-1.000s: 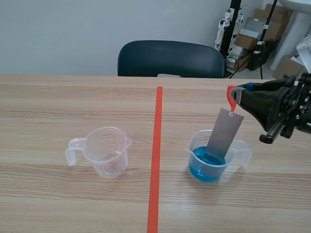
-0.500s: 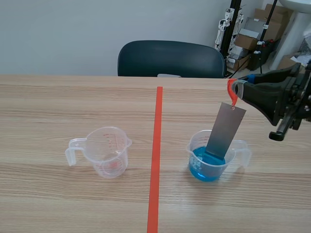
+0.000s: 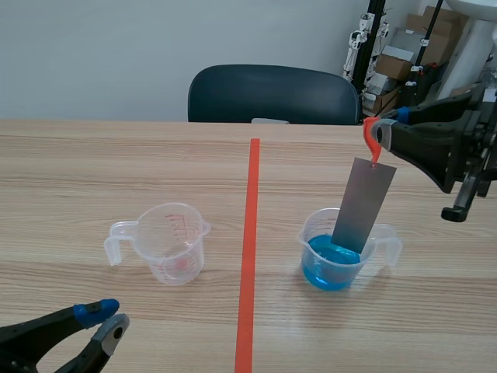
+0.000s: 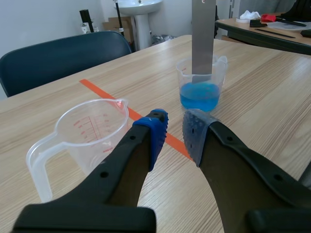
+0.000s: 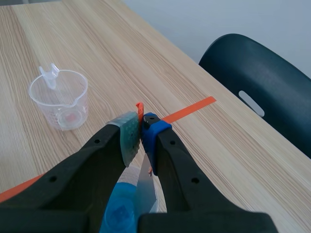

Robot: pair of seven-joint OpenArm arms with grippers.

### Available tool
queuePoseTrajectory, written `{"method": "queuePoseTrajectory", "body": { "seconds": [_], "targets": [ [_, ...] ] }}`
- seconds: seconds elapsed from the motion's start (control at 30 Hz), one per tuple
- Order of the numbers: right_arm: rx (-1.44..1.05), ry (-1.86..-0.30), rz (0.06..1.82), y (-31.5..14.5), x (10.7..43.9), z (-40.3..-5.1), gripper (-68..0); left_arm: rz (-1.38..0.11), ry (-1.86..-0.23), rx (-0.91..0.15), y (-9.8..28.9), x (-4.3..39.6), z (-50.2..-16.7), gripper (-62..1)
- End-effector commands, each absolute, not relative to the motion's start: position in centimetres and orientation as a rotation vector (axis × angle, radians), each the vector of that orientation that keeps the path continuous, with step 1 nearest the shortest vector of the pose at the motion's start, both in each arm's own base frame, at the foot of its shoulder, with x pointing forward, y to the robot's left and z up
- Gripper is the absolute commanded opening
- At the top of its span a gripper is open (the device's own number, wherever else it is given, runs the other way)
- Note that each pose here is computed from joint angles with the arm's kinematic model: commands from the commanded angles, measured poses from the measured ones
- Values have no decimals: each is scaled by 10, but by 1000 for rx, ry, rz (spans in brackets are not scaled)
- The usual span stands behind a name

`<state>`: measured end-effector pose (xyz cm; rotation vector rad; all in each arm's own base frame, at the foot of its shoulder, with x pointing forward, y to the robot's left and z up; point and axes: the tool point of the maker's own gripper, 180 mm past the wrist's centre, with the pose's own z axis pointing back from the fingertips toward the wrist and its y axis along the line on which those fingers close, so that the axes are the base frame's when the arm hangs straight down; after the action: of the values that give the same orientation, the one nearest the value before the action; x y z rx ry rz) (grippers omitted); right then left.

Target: Do the redox reaction experiment. raise the plate out of the solution

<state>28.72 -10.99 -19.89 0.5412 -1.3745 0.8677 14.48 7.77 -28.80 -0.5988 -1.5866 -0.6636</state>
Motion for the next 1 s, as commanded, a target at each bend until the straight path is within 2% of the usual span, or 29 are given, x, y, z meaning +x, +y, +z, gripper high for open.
{"method": "queuePoseTrajectory", "body": {
  "seconds": [0.0, 0.1, 0.33, 0.97],
  "targets": [
    [547, -1423, 890, -108, 289, -181, -673, -662, -1617, -626, 71, 149, -280, -539],
    [558, -1430, 900, -106, 287, -175, -673, -682, -1633, -645, 62, 157, -277, -569],
    [588, -1433, 913, -104, 284, -162, -673, -762, -1579, -637, 39, 181, -286, -582],
    [624, -1482, 931, -114, 285, -127, -673, -859, -1493, -606, 9, 226, -292, -582]
  ]
}}
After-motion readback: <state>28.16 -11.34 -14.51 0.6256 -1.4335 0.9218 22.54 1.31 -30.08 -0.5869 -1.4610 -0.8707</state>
